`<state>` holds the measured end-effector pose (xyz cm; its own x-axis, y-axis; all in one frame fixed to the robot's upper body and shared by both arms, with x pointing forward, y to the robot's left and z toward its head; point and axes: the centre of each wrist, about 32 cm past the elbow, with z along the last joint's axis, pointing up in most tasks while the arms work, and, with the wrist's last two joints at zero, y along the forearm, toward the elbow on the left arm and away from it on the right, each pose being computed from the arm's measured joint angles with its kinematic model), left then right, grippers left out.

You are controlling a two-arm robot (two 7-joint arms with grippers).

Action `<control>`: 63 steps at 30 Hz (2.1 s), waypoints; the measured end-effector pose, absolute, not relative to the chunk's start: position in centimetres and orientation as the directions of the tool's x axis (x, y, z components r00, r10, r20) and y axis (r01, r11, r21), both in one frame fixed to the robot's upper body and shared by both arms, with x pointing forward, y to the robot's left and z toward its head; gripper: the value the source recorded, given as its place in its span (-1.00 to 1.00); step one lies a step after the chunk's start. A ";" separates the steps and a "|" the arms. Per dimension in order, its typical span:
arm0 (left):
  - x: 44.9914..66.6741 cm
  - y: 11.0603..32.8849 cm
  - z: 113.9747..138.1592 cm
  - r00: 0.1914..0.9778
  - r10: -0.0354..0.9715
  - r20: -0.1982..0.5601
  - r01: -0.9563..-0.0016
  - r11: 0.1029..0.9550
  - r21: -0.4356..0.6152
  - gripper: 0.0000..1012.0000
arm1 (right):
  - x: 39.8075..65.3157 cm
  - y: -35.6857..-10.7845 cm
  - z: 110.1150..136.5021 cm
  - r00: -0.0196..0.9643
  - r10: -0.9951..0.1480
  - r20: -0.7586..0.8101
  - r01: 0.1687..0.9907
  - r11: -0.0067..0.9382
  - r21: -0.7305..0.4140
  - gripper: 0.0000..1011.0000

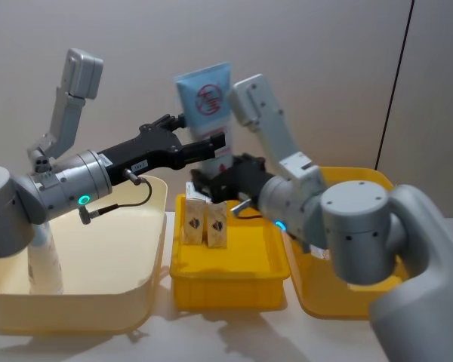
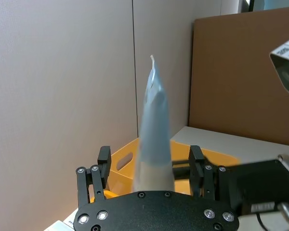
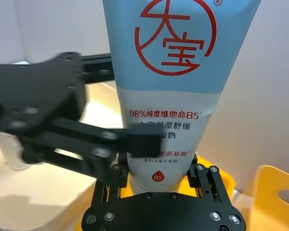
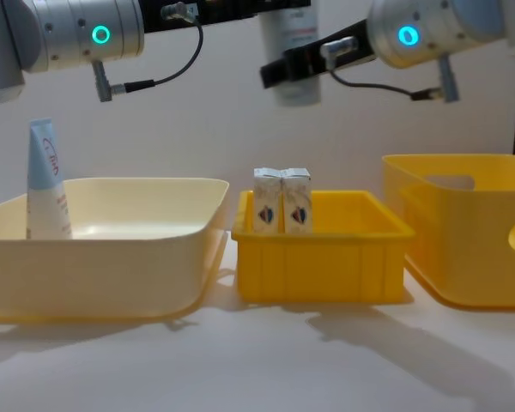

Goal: Bimanual collaborative sorting of washing and personal care products

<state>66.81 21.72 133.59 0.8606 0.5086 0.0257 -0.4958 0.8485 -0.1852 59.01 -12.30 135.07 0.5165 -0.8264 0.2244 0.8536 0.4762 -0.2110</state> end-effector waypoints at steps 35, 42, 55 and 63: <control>66.8 21.7 133.6 0.861 0.508 0.026 -0.496 0.848 -0.185 0.98 | 58.8 -22.3 136.8 0.098 -0.963 0.251 0.961 0.026 -0.277 0.32; 66.8 21.7 133.6 0.861 0.509 0.026 -0.496 0.848 -0.185 0.98 | 60.1 -23.3 136.8 0.001 -0.968 0.250 0.947 -0.079 -0.312 0.32; 66.8 21.7 133.6 0.861 0.509 0.026 -0.496 0.848 -0.185 0.98 | 61.7 -24.4 136.7 -0.095 -0.962 0.257 0.915 -0.186 -0.357 0.32; 66.8 21.7 133.6 0.861 0.508 0.026 -0.496 0.848 -0.185 0.98 | 62.1 -24.6 136.6 -0.117 -0.958 0.261 0.905 -0.211 -0.368 0.32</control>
